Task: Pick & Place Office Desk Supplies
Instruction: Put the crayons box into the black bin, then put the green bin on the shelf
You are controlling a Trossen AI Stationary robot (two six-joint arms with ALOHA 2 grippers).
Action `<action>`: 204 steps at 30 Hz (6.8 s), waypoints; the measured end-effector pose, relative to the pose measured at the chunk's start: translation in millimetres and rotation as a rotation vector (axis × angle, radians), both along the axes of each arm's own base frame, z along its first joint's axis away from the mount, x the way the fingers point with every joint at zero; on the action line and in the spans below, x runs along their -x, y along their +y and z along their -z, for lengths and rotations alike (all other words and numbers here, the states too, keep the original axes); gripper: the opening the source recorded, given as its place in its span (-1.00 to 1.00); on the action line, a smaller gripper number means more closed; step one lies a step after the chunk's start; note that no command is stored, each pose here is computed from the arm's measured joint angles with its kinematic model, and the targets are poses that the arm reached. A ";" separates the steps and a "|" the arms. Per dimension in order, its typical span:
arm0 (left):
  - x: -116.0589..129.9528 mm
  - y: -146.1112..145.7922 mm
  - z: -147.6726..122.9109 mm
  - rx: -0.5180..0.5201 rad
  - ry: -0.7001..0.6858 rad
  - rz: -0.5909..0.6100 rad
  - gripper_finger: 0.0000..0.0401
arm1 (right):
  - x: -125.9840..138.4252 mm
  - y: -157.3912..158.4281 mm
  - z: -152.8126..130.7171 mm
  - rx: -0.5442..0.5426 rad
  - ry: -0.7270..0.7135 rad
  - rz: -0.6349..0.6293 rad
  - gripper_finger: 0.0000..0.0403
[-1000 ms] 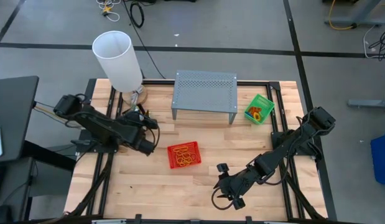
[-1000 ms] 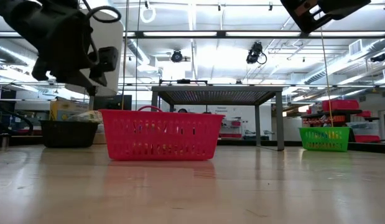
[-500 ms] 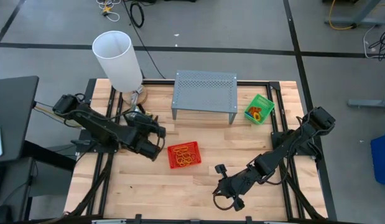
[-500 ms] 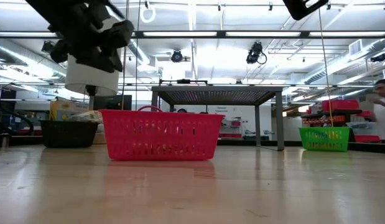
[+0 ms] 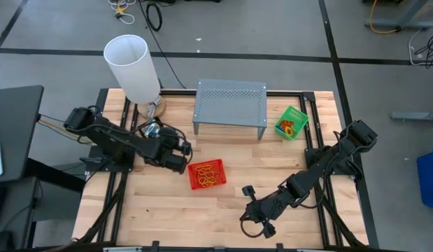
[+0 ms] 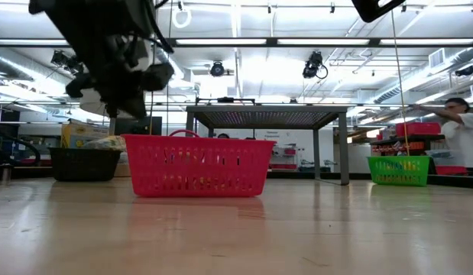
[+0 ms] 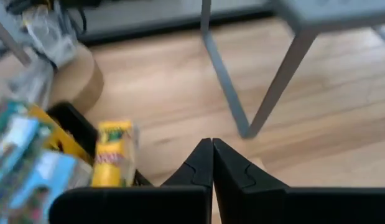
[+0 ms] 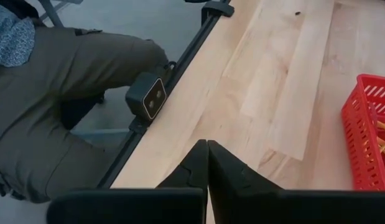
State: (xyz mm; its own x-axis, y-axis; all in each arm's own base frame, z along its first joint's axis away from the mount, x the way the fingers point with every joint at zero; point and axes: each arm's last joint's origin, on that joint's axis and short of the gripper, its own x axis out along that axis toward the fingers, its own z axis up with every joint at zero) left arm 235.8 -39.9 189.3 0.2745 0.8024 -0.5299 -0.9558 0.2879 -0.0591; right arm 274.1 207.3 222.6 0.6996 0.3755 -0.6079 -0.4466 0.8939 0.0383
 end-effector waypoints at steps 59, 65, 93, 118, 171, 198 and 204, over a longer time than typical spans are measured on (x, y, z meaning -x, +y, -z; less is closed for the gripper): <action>43.8 3.3 34.4 0.260 0.340 -0.066 -1.00 | 0.7 -1.3 1.8 -0.012 0.039 -0.033 -0.99; 41.1 2.9 28.8 0.231 0.329 -0.058 -1.00 | 0.7 -1.3 1.7 -0.014 0.039 -0.035 -0.99; 37.1 -219.1 -132.8 -0.335 -0.122 1.556 -0.97 | 48.6 -16.5 -102.4 0.053 -0.496 0.025 -0.97; 114.1 -86.0 24.5 -0.260 -0.559 1.520 -0.97 | 63.0 -5.7 -90.7 0.123 -0.409 0.026 -0.97; 119.1 -11.4 11.1 -0.548 -0.432 1.001 -0.98 | 187.4 -176.4 43.2 0.054 -0.729 1.093 -0.80; 113.5 -8.8 -4.1 -0.600 -0.436 0.998 -0.98 | 140.0 -191.7 43.6 0.013 -0.761 0.592 -0.17; 113.5 -8.8 -4.1 -0.616 -0.422 1.001 -0.98 | 121.5 -186.8 -2.5 0.000 -0.780 0.489 -0.17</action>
